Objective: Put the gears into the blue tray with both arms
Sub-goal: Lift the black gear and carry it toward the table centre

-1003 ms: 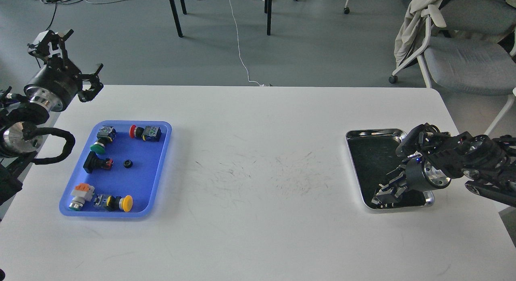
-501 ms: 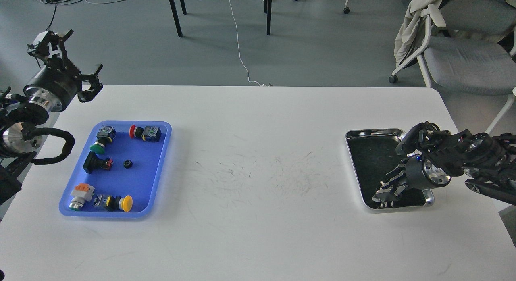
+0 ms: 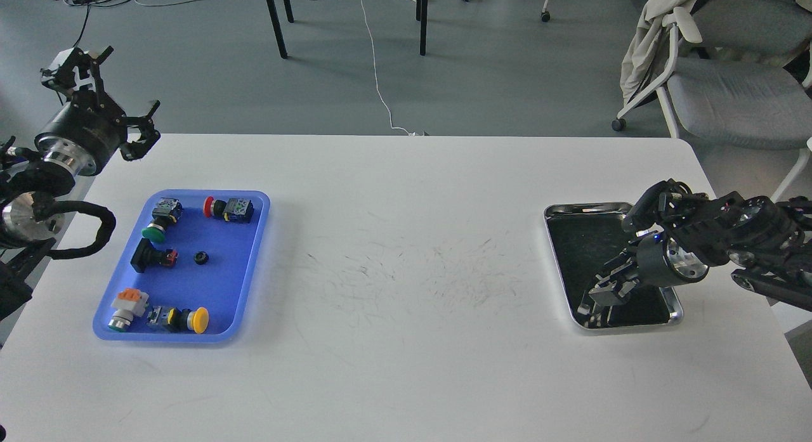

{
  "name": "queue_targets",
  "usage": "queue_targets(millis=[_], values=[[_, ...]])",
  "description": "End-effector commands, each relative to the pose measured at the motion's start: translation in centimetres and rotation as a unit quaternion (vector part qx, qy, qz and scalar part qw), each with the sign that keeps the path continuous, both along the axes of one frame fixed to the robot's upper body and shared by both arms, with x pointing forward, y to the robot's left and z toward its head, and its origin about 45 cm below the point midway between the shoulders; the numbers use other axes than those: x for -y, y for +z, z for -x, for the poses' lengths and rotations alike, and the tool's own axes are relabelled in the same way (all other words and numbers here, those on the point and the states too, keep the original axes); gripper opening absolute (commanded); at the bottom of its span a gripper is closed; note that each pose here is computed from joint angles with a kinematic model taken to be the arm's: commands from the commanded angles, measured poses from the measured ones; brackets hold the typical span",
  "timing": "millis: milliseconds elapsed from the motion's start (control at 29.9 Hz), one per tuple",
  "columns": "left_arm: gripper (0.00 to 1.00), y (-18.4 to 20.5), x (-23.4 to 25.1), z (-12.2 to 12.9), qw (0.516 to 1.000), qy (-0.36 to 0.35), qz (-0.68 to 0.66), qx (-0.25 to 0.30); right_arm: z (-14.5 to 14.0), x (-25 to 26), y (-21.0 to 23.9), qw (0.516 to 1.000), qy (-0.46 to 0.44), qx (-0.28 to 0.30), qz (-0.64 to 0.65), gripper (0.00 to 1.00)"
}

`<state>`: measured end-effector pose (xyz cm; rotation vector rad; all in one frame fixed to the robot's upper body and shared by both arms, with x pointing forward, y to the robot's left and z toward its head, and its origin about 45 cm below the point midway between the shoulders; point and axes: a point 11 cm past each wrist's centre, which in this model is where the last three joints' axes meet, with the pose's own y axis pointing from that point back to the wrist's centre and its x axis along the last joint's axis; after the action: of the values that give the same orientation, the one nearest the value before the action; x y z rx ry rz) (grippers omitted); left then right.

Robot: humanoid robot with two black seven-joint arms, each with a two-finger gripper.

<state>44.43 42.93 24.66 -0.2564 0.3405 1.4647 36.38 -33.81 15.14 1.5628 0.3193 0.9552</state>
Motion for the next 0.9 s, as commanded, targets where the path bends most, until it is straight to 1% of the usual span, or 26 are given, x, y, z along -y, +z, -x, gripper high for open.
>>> queue_targets(millis=[0, 134, 468, 702, 869], values=[[0.99, 0.5, -0.8, 0.1, 1.0, 0.005, -0.006, 0.003, -1.2, -1.8, 1.0, 1.0, 0.018, 0.017, -0.009, 0.02], [0.99, 1.1, -1.6, 0.3, 1.0, 0.009, -0.012, 0.006, -2.9, -4.5, 1.4, 0.998, 0.039, 0.045, -0.028, 0.01], [0.99, 3.1, -4.1, 1.1, 0.999, 0.022, -0.032, 0.016, -5.9, -10.1, 2.7, 0.987, 0.078, 0.115, -0.085, 0.01], [0.99, 4.2, -5.3, 1.5, 0.998, 0.028, -0.043, 0.022, -6.9, -14.2, 2.9, 0.974, 0.114, 0.155, -0.121, 0.01], [0.99, 5.0, -5.6, 1.8, 0.998, 0.025, -0.05, 0.026, -6.6, -17.0, 3.1, 0.961, 0.147, 0.175, -0.155, 0.01]])
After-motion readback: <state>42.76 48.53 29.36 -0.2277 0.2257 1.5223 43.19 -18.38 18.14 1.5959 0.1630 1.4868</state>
